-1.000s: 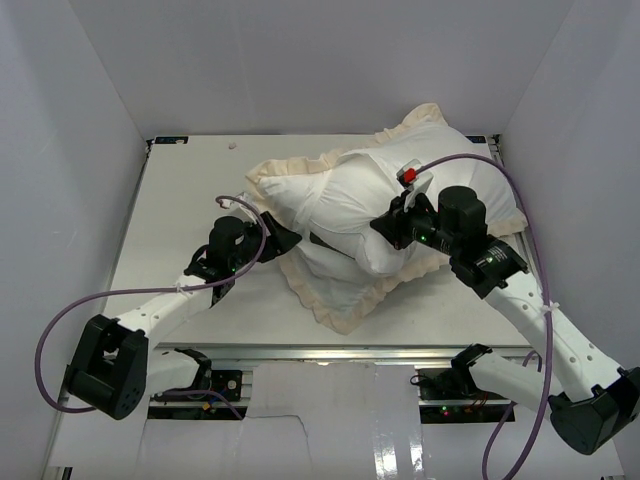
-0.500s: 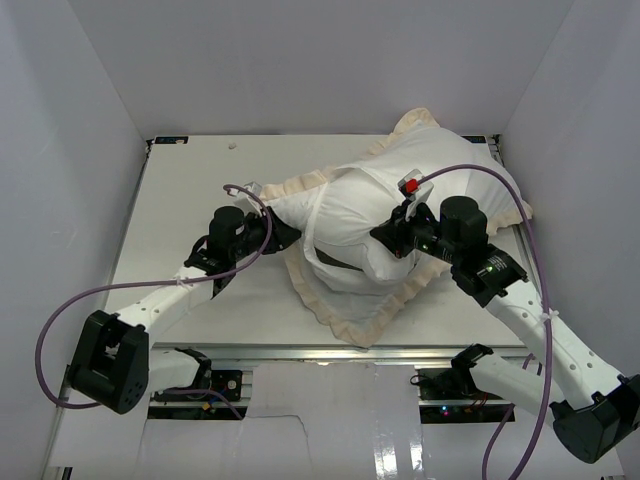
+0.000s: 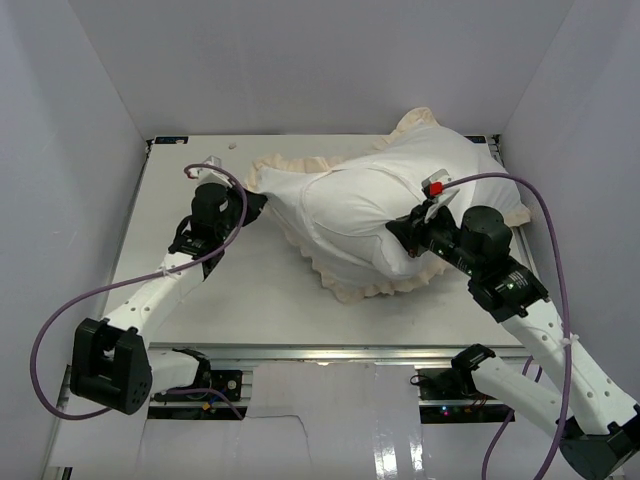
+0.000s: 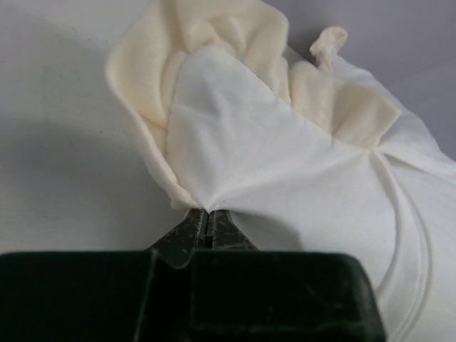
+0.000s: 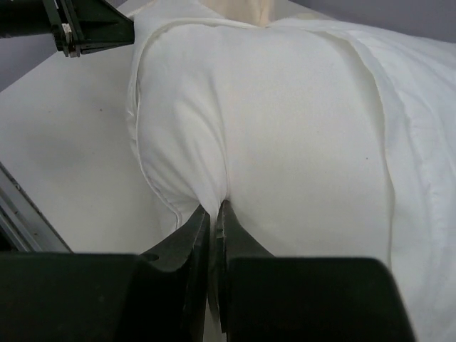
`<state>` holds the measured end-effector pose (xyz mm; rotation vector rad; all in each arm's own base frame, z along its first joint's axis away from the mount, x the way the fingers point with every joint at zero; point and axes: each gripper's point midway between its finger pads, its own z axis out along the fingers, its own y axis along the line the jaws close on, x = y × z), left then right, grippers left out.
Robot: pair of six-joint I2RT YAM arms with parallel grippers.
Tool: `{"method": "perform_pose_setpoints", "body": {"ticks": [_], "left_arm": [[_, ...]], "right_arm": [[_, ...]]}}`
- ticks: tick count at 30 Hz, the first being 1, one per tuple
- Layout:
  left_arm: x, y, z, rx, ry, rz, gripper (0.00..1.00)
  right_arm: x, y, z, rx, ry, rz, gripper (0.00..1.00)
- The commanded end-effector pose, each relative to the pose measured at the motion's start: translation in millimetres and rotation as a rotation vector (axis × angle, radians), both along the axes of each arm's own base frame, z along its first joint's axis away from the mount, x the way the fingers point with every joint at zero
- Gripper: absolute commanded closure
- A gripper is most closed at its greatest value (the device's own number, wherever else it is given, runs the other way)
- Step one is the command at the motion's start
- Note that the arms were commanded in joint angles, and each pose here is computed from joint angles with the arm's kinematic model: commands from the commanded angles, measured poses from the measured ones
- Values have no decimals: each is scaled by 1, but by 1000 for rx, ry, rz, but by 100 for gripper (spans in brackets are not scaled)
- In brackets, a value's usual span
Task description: Remove the pillowcase from the pillow
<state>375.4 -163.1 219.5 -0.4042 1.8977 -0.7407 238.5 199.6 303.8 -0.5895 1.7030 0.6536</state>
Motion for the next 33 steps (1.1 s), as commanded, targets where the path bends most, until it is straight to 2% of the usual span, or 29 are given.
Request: {"method": "perform_pose_setpoints", "body": {"ticks": [1, 4, 17, 25, 30, 31, 33], "left_arm": [[25, 53, 17, -30, -13, 218, 100], [36, 66, 14, -97, 14, 222, 100], [67, 88, -56, -56, 201, 278, 100], [73, 82, -96, -61, 290, 238, 100], [77, 67, -108, -86, 324, 157, 100], [79, 61, -105, -94, 317, 118, 99], [73, 33, -86, -153, 293, -53, 77]], "right_arm": [[0, -13, 48, 77, -141, -58, 92], [-2, -20, 57, 78, -160, -84, 92], [-15, -36, 80, 121, -224, -121, 92], [-22, -37, 93, 154, -257, -111, 92], [-21, -22, 87, 183, -228, -49, 92], [-22, -16, 86, 195, -230, -17, 92], [-16, -8, 80, 205, -212, -2, 92]]}}
